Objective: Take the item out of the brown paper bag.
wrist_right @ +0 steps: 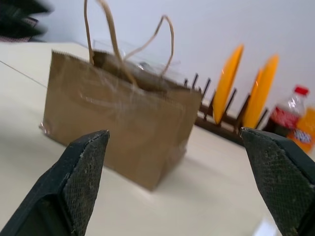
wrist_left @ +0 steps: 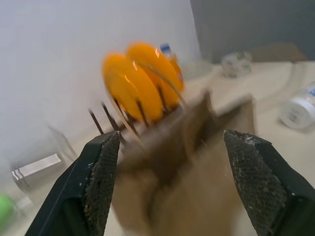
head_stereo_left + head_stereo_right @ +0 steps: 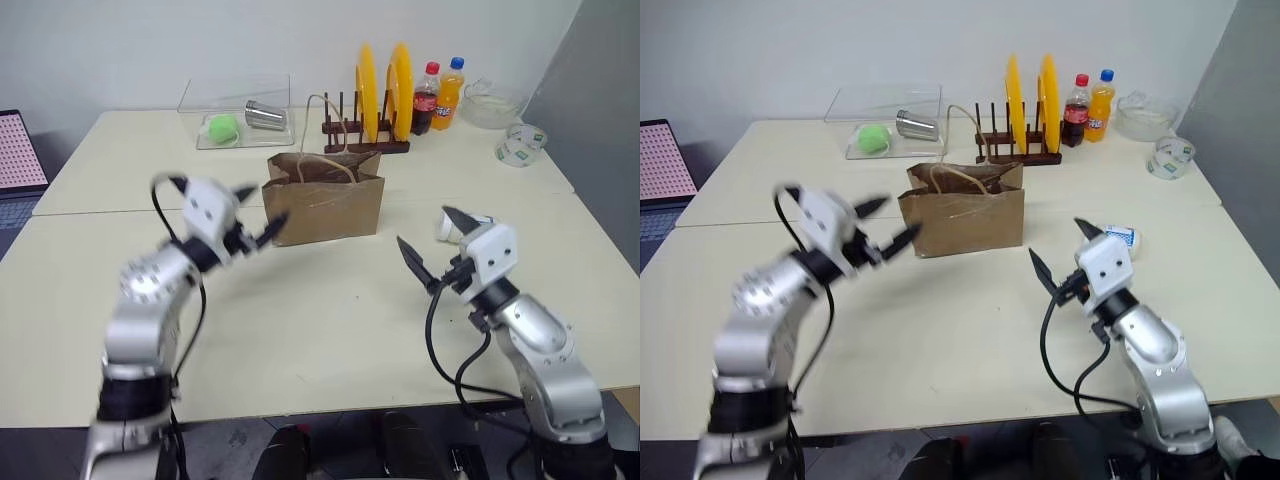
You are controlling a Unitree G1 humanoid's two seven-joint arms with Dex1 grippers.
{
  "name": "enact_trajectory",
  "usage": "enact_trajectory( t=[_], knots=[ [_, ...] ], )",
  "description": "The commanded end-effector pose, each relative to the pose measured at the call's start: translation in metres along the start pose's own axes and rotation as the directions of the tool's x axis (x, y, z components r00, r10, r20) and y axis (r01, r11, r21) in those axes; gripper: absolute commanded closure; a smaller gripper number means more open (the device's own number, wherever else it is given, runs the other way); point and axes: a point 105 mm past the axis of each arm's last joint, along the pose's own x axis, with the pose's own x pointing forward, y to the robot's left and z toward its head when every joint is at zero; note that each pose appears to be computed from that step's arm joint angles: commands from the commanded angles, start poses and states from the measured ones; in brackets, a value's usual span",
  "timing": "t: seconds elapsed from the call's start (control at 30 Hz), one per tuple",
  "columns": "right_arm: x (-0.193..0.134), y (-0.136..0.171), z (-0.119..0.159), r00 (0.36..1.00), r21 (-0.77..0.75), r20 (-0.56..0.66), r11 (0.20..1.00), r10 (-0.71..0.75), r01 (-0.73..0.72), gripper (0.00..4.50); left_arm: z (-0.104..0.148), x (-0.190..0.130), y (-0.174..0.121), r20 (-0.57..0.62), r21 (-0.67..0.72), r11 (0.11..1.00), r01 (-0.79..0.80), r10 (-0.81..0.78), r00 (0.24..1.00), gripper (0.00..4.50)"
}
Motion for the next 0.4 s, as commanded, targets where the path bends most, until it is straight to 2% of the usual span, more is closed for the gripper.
enact_trajectory(
  t=[0.03,0.1,0.2,0.4],
  knots=[
    [-0.01,0.006,0.017,0.993,-0.009,0.114,1.0,-0.022,0.023,0.0,0.016,-0.018,0.003,0.052,0.064,0.987,-0.144,0.141,0.989,0.98],
    [-0.013,0.009,0.01,0.996,0.073,0.085,0.997,-0.024,0.018,0.0,0.004,-0.026,0.0,0.04,0.049,0.981,-0.189,0.187,0.981,0.98],
    [-0.015,0.003,0.011,0.991,0.09,0.103,0.993,-0.084,0.075,0.0,-0.012,-0.027,-0.005,0.008,-0.005,0.974,-0.226,0.226,0.974,0.98],
    [-0.018,-0.007,0.005,0.987,0.107,0.101,0.987,-0.129,0.118,0.0,-0.019,-0.024,-0.017,0.009,-0.043,0.976,-0.213,0.213,0.977,0.98]
  ],
)
